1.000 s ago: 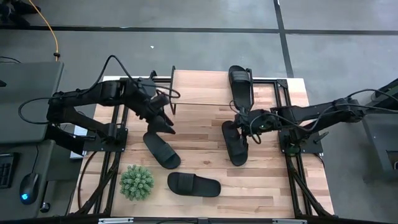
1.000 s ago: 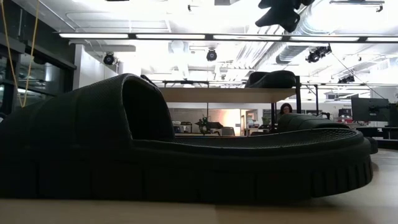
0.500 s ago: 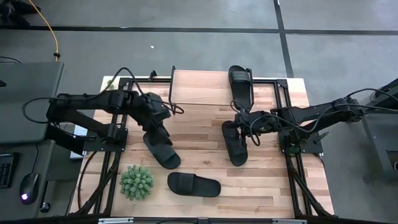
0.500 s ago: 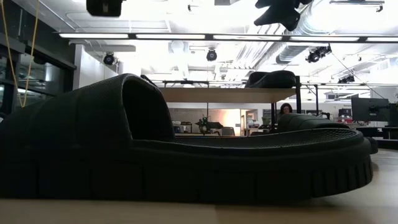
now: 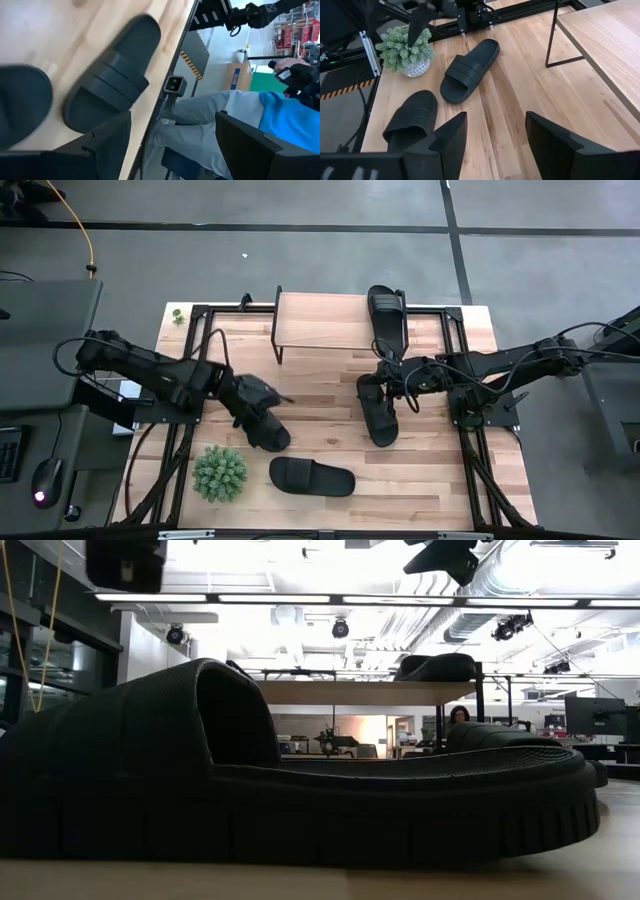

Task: Pick and place slides into the shelf
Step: Put the black slipper on the shelf

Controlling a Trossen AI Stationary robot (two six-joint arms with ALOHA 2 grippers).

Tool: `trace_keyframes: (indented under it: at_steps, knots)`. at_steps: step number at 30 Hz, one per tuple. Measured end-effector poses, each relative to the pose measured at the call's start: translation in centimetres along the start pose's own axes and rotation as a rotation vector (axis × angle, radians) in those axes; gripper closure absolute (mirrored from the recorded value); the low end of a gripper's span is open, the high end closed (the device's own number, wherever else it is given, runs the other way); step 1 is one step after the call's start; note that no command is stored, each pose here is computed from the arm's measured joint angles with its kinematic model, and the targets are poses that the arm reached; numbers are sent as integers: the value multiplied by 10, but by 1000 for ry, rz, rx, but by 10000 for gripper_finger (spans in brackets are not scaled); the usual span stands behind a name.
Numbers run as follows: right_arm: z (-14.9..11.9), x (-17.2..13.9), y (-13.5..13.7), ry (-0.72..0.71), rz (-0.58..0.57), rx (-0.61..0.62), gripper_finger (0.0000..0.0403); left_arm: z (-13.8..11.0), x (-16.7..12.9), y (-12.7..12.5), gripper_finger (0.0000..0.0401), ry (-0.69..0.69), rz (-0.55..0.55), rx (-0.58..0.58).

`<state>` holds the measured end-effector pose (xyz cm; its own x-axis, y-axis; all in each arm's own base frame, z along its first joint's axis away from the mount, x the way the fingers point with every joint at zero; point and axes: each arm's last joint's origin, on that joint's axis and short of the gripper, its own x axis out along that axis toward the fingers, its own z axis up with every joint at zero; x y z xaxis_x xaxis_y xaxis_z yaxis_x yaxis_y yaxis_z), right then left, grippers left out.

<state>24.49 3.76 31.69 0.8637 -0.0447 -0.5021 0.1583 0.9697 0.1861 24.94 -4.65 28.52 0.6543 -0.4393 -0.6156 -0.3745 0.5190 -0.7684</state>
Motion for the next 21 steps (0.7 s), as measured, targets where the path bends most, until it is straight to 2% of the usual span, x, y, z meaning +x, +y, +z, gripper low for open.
trace_keyframes:
  at_steps: [6,16,21]
  knots:
    - [0,0,0,0,2,0,210,-18,18,10,130,-3,-5,-26]
    - [1,0,1,-2,20,2,210,-34,46,49,130,-107,-113,-120]
    - [1,0,1,1,36,2,210,-41,53,71,130,-127,-112,-175]
